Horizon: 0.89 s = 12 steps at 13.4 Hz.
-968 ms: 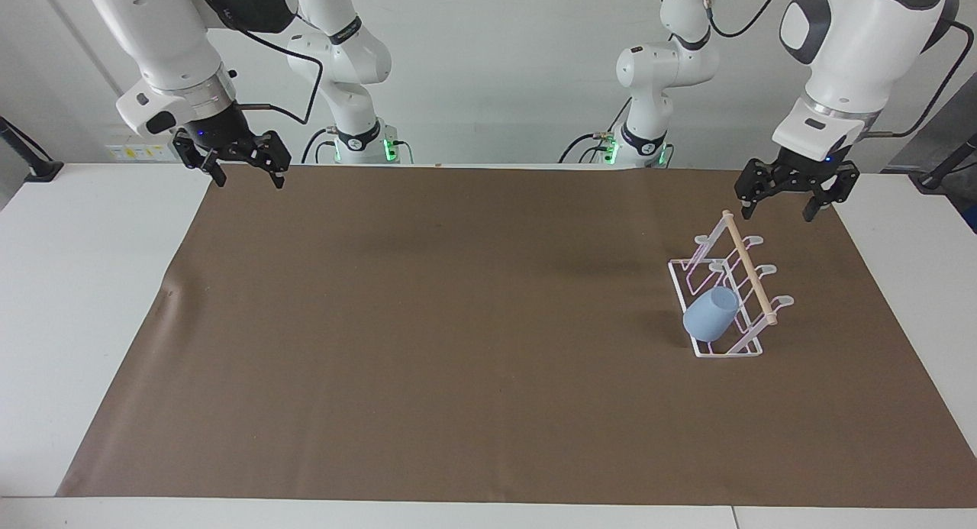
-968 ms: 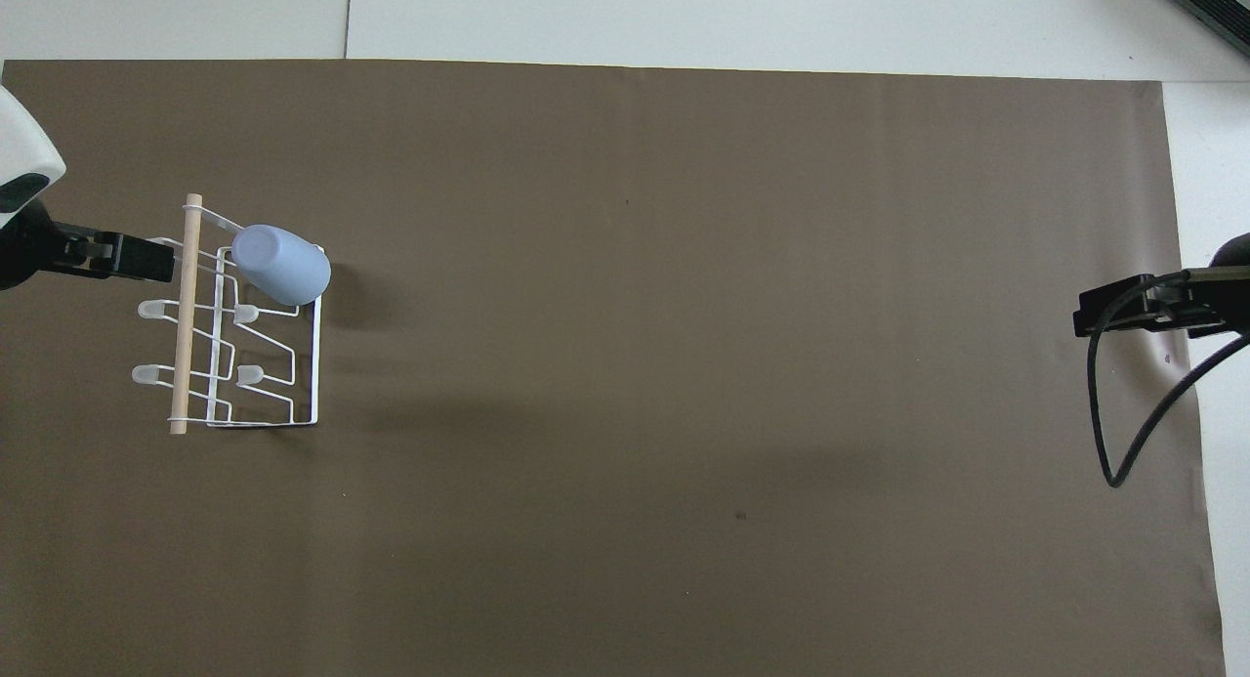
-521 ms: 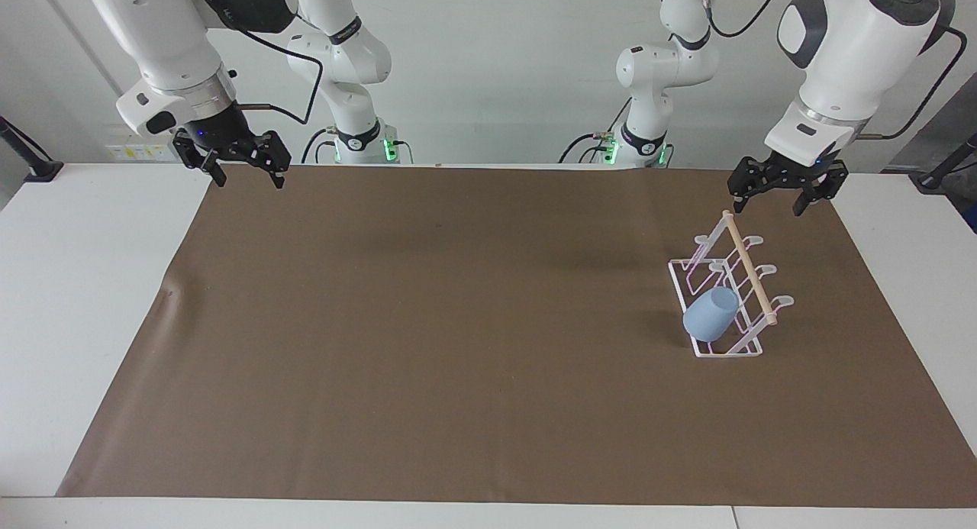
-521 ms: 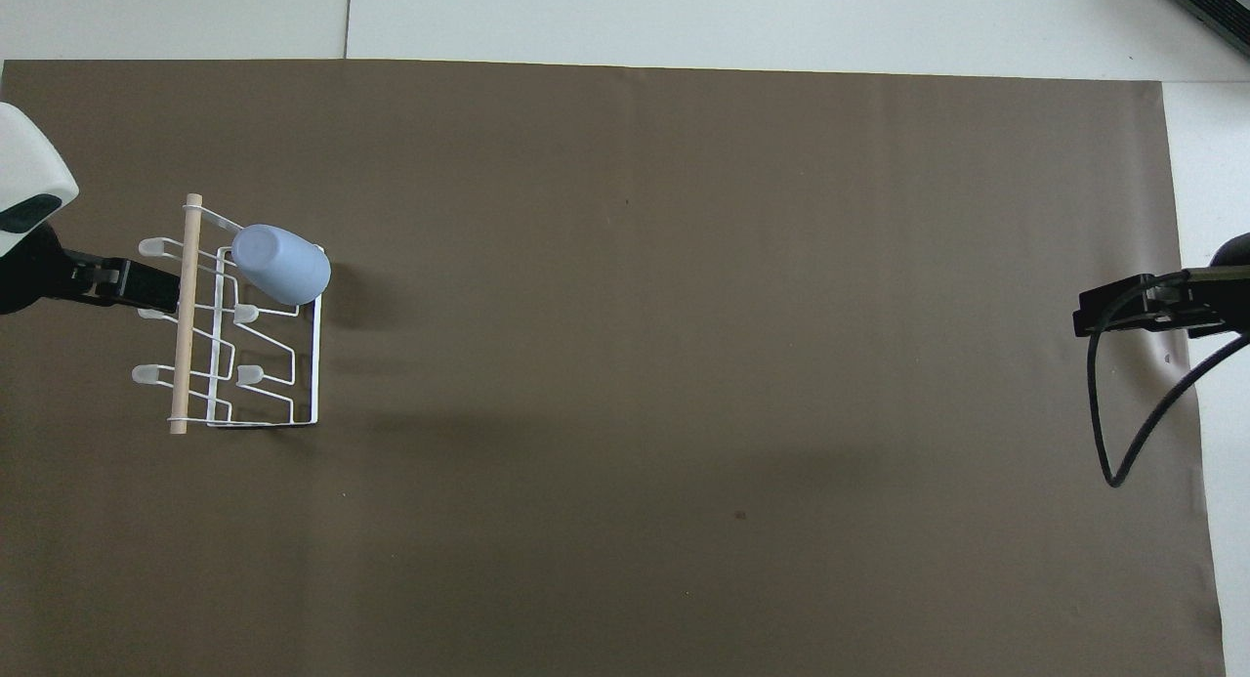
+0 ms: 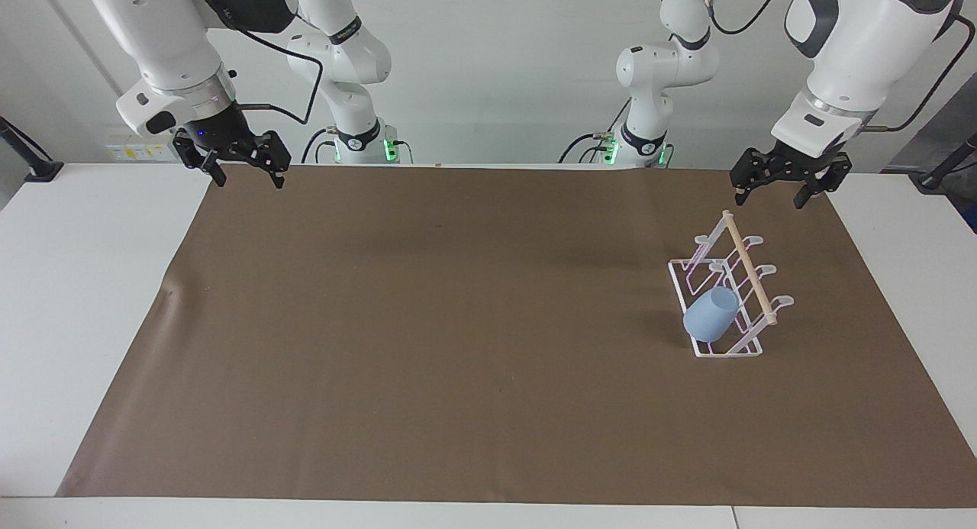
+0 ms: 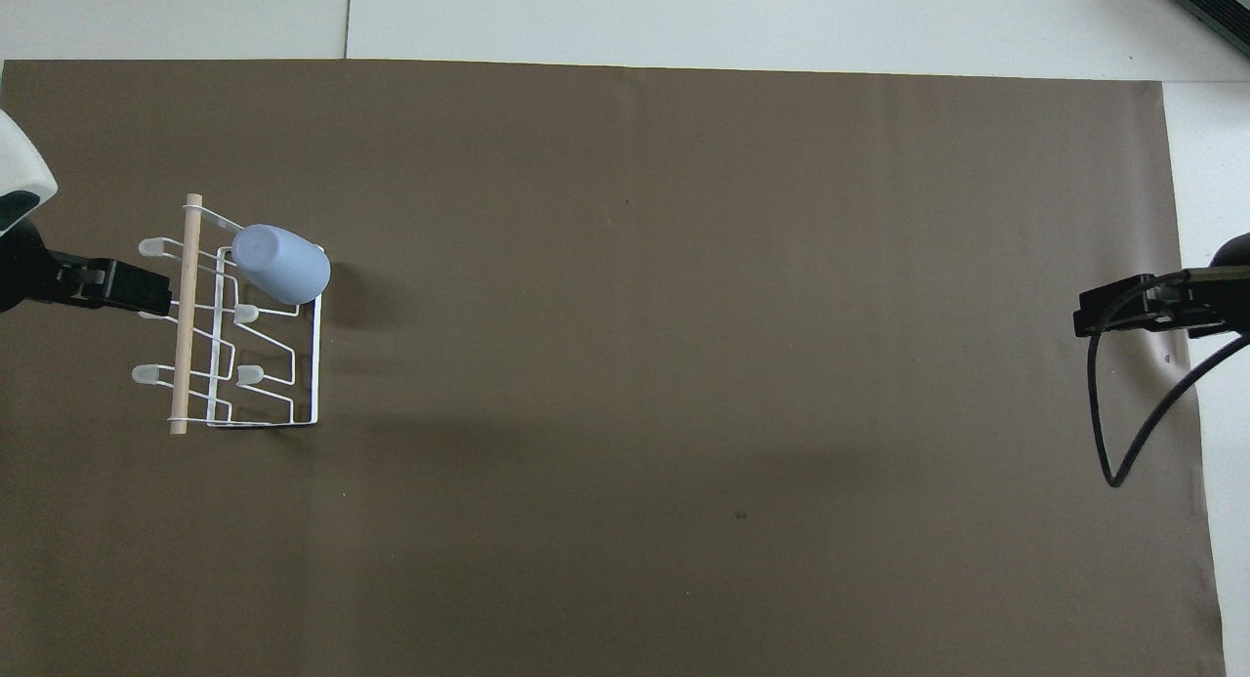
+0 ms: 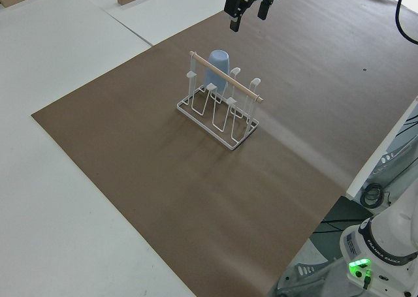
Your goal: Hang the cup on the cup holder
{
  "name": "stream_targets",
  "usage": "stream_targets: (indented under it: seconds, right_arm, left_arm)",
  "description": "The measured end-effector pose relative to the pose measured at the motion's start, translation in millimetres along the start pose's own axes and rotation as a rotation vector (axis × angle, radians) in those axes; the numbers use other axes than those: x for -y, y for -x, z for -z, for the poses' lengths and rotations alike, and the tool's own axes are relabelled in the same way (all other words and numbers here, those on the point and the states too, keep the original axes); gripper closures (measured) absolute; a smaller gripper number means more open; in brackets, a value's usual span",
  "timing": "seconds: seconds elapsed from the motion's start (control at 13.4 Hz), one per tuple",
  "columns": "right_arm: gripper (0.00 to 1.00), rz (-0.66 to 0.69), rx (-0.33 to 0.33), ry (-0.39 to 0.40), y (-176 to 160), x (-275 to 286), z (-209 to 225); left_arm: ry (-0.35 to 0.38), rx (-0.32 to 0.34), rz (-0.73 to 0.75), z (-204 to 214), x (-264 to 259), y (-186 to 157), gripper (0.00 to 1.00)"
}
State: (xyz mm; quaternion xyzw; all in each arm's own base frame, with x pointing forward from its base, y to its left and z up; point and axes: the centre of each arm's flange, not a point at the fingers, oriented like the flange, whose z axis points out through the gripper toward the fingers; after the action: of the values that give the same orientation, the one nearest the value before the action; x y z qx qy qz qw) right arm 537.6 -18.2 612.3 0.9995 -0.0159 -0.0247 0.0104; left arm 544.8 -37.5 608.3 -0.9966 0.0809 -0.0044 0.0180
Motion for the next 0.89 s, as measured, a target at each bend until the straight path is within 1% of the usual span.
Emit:
stream_targets:
  seconds: [0.07, 0.3, 0.52, 0.89]
  right_arm:
    - [0.00, 0.000, 0.000, 0.000, 0, 0, 0]
    - [0.00, 0.000, 0.000, 0.000, 0, 0, 0]
    - [0.00, 0.000, 0.000, 0.000, 0, 0, 0]
    - [0.00, 0.000, 0.000, 0.000, 0, 0, 0]
  left_arm:
    - [0.002, 0.001, 0.001, 1, 3, 1, 0.00]
    - [0.010, 0.042, 0.002, 11, 5, 8, 0.00]
    - [0.015, 0.027, -0.007, 32, 0, 10, 0.00]
    - [0.021, 0.024, -0.019, 34, -7, 9, 0.00]
